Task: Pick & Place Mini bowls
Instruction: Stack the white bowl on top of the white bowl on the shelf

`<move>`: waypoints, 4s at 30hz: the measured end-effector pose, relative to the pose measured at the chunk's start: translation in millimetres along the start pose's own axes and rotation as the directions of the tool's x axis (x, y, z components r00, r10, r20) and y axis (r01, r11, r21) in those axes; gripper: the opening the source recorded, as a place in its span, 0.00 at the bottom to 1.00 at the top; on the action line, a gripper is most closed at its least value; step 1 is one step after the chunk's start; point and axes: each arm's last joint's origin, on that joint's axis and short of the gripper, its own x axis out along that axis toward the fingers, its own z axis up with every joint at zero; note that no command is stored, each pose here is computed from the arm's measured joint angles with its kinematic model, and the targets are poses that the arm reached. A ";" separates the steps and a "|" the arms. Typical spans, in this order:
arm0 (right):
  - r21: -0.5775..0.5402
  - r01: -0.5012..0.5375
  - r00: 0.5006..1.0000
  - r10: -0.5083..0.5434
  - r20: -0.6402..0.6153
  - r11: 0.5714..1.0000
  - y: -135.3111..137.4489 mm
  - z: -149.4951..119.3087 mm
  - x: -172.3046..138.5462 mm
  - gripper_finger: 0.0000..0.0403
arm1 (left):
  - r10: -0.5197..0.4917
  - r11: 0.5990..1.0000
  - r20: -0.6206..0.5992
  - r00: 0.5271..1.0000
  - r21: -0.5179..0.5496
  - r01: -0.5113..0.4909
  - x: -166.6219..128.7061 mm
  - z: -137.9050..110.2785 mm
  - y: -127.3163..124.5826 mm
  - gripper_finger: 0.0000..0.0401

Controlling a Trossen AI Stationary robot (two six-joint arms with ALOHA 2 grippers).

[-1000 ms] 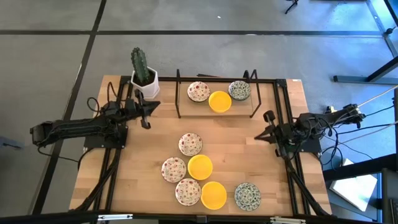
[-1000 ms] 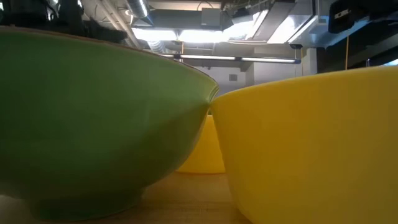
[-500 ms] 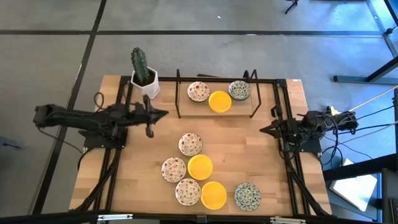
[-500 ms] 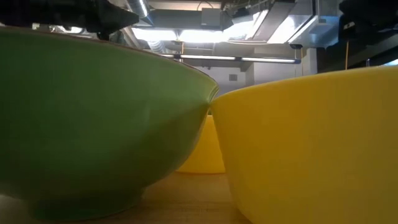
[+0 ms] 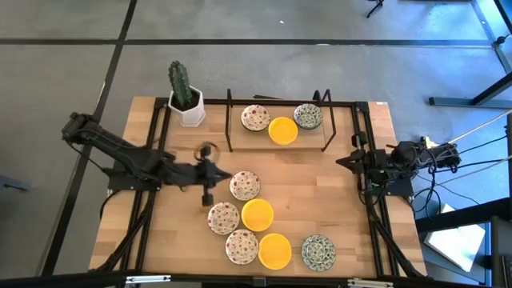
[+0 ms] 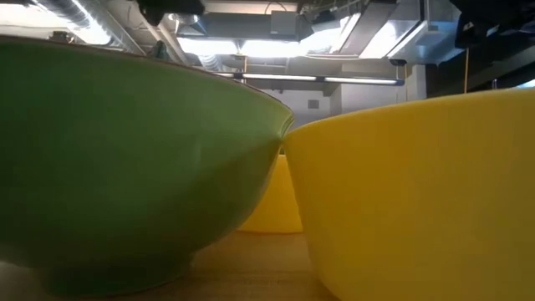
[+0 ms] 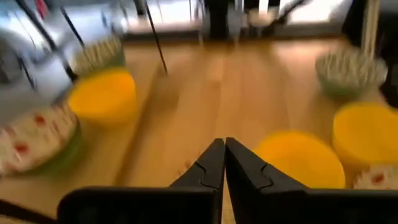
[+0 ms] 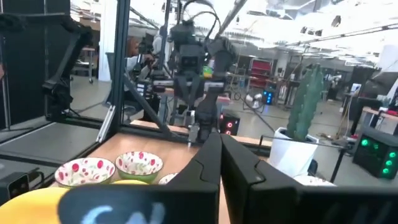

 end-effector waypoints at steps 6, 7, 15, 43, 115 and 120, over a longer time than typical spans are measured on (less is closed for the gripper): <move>0.024 -0.008 0.999 0.009 -0.036 1.000 0.8 -3.6 0.0 0.01 | -0.056 0.998 -0.293 0.955 -0.021 0.052 19.3 7.1 -22.6 0.06; 0.027 -0.008 0.999 0.009 -0.039 1.000 0.8 -3.9 0.0 0.01 | -0.070 0.997 -0.322 0.944 -0.040 0.061 22.9 5.2 -26.2 0.07; 0.064 -0.012 0.996 0.017 -0.082 0.998 1.6 -8.1 -0.3 0.01 | -0.072 0.997 -0.494 0.866 -0.060 0.048 39.6 -23.7 -51.3 0.25; 0.080 -0.016 0.996 0.023 -0.092 0.997 1.9 -9.1 -0.3 0.05 | -0.013 0.998 -0.701 0.713 -0.051 -0.032 57.7 -55.9 -54.9 0.53; 0.077 -0.022 0.993 0.030 -0.112 0.997 2.3 -11.1 -0.5 0.05 | 0.026 0.998 -0.780 0.625 -0.017 -0.062 86.8 -80.7 -60.1 0.10; 0.077 -0.022 0.993 0.030 -0.112 0.997 2.3 -11.1 -0.5 0.05 | -0.009 0.993 -0.782 0.623 -0.079 -0.085 84.3 -76.4 -56.7 0.04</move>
